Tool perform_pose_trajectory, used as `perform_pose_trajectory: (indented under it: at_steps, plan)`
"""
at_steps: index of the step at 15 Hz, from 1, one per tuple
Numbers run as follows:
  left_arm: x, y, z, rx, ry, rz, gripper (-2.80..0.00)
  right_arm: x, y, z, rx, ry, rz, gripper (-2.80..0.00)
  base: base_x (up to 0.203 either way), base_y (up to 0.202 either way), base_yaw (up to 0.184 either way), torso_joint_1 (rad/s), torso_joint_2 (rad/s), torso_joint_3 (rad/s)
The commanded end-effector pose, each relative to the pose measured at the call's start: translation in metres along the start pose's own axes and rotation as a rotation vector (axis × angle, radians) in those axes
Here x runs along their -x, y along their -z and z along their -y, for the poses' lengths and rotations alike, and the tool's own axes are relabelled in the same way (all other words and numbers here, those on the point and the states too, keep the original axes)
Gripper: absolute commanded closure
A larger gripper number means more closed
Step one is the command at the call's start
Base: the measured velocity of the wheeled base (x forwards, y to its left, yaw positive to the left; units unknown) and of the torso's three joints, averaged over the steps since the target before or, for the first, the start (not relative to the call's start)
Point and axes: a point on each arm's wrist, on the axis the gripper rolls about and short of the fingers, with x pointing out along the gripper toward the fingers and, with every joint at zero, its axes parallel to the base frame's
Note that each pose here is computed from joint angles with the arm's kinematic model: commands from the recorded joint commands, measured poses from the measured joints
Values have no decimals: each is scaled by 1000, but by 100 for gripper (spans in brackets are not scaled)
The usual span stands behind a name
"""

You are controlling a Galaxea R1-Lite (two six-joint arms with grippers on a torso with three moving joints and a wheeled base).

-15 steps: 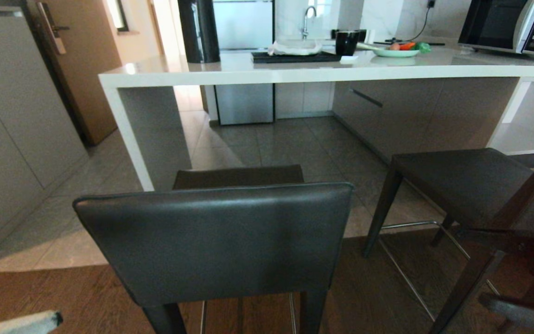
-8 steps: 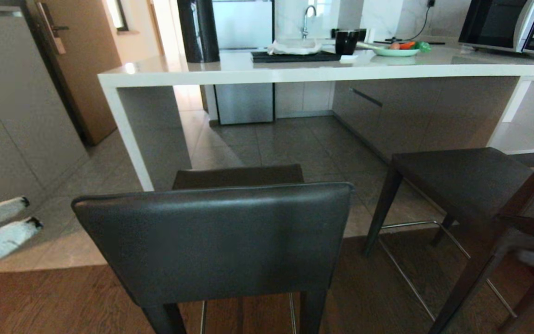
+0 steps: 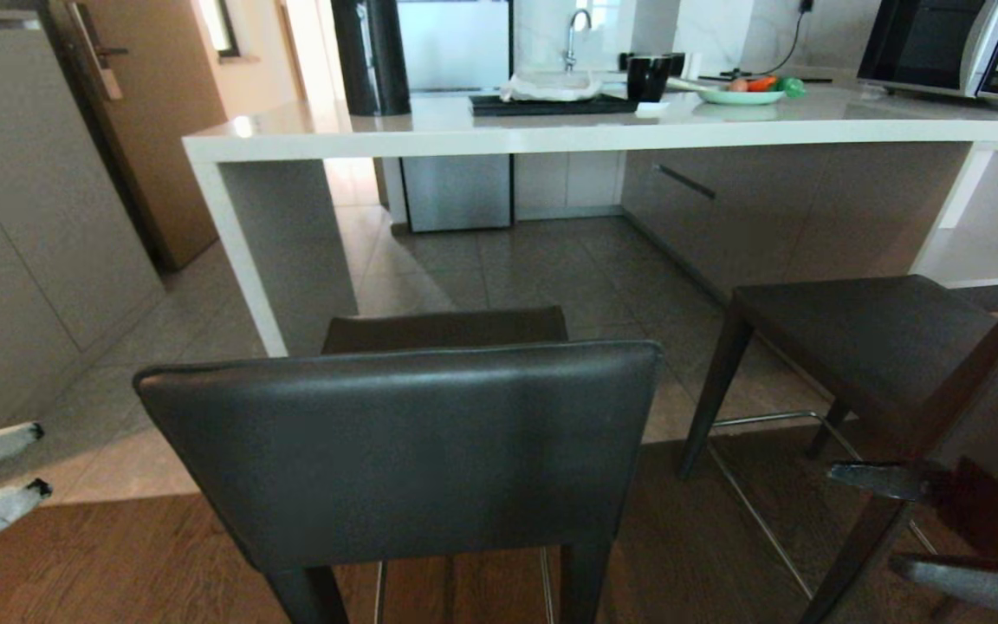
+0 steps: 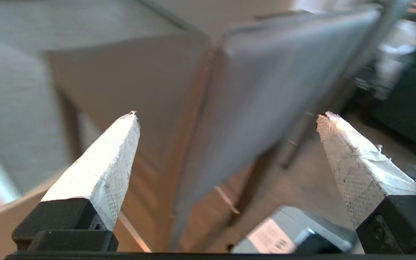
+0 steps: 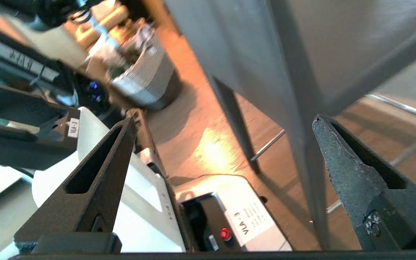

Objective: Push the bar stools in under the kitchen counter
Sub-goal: Push the gray chair back under the dining table

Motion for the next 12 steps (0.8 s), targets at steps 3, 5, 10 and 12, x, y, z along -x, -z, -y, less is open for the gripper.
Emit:
perform_pose_trajectory:
  at_steps: [3,5,10,12]
  plan:
    - [-23,12,-21,88,148,-36,-280,-35,-2,33,-28,-14,-47,-280,0,0,0,0,0,0]
    - [-31,15,-27,109,184,-46,-280,-51,1,52,-26,-20,-46,-280,0,0,0,0,0,0]
    - [-48,24,-40,157,257,-72,-280,-105,8,53,0,-117,-80,-280,0,0,0,0,0,0]
    - [-54,34,-48,186,277,-84,-280,-118,8,59,7,-130,-85,-280,0,0,0,0,0,0]
